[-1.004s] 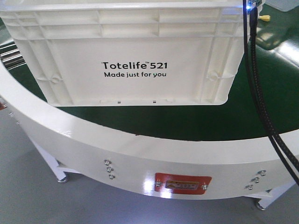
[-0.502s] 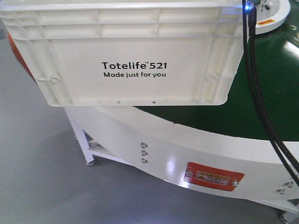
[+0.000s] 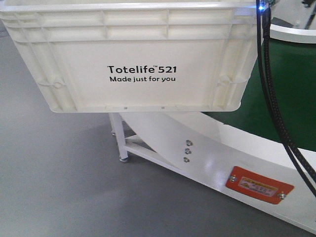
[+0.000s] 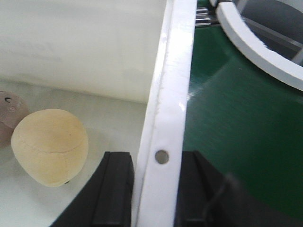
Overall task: Place moving items into box and shelve
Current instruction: 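Carry the crate with both grippers while driving away from the conveyor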
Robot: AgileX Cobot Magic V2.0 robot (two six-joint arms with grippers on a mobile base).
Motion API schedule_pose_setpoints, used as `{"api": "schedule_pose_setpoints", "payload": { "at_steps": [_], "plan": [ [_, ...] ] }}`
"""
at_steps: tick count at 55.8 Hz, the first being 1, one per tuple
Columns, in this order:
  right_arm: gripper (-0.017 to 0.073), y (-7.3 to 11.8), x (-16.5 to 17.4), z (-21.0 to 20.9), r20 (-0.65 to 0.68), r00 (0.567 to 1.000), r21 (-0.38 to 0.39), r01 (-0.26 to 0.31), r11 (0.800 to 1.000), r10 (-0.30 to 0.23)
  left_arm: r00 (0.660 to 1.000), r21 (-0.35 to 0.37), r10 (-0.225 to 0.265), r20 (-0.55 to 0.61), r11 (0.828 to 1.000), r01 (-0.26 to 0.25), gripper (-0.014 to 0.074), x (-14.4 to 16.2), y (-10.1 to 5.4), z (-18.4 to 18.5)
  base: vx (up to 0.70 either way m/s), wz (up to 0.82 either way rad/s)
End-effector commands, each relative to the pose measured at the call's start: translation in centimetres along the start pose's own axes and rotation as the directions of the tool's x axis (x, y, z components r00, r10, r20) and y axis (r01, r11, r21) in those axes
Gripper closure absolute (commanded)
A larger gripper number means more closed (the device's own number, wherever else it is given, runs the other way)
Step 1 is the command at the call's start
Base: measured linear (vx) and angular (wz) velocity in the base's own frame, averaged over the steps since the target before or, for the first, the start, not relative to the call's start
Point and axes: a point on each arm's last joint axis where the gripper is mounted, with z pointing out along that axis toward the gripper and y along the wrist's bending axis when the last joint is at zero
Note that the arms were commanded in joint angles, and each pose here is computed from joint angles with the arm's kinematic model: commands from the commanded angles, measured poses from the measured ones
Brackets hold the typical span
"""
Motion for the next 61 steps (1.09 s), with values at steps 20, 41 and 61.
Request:
{"api": "schedule_pose_setpoints", "payload": {
  "at_steps": [20,41,61],
  "plan": [
    [0.0564,-2.78,-1.98,-4.70,0.219,0.974,0.143,0.026,0.989,-0.058,0.966,-0.082,0.056,0.251,0.996,-0.037,0.0594,-2.54,1.14,-4.65,-0.07,0.41],
    [0.0564,-2.78,-1.98,-4.70,0.219,0.974,0.143,0.026,0.989,-0.058,0.966,-0.082,0.056,0.251,0.996,-0.037,0.0594,-2.54,1.14,-4.65,-0.04,0.55],
    [0.0564,-2.78,-1.98,-4.70,0.219,0.974,0.143,0.026,0.989,-0.058,0.966,-0.082,0.056,0.251,0.996,-0.037,0.0594,-2.54,1.14,-4.65,0.04,0.53]
  ]
}}
